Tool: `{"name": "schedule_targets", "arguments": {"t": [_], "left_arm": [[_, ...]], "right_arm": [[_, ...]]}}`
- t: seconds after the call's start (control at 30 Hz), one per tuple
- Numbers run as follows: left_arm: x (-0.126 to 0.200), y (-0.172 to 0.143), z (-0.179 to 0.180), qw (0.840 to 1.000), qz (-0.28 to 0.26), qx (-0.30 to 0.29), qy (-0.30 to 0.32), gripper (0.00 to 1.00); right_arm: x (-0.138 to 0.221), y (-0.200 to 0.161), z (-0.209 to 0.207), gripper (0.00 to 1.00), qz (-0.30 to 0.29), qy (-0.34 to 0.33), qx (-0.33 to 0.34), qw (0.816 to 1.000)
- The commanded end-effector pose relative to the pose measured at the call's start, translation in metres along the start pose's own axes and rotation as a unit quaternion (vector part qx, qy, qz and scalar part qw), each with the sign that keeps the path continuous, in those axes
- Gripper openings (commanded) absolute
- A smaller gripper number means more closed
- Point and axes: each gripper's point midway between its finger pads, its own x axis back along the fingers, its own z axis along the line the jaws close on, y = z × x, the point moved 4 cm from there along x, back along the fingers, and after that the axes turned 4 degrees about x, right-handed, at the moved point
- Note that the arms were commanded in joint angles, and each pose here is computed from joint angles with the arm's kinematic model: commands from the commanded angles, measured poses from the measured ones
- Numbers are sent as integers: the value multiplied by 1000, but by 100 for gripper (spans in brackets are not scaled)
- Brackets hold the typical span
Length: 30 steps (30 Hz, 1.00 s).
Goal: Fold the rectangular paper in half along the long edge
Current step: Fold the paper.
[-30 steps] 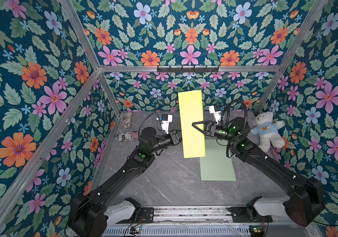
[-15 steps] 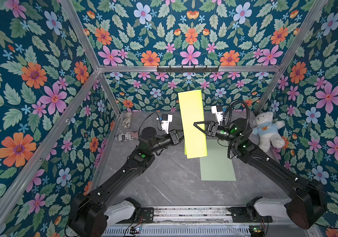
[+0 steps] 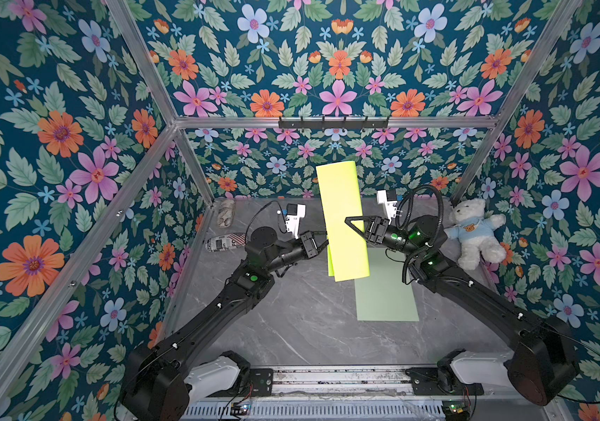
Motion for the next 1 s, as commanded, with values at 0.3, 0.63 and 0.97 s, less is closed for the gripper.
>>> {"name": "schedule_targets", "arguments": {"t": [0.3,0.63,0.97], "left_arm": [[3,2,-6,1000,-9,-13,-13,0],[4,2,-7,1000,-11,-15,-13,0],[5,2,-7,1000,-13,-16,-11,0]], "right_arm": [[-7,5,18,30,-17,43,14,999],[-10,1,21,28,-16,42,16,999],[-6,1,21,23,-26,37,18,999]]}}
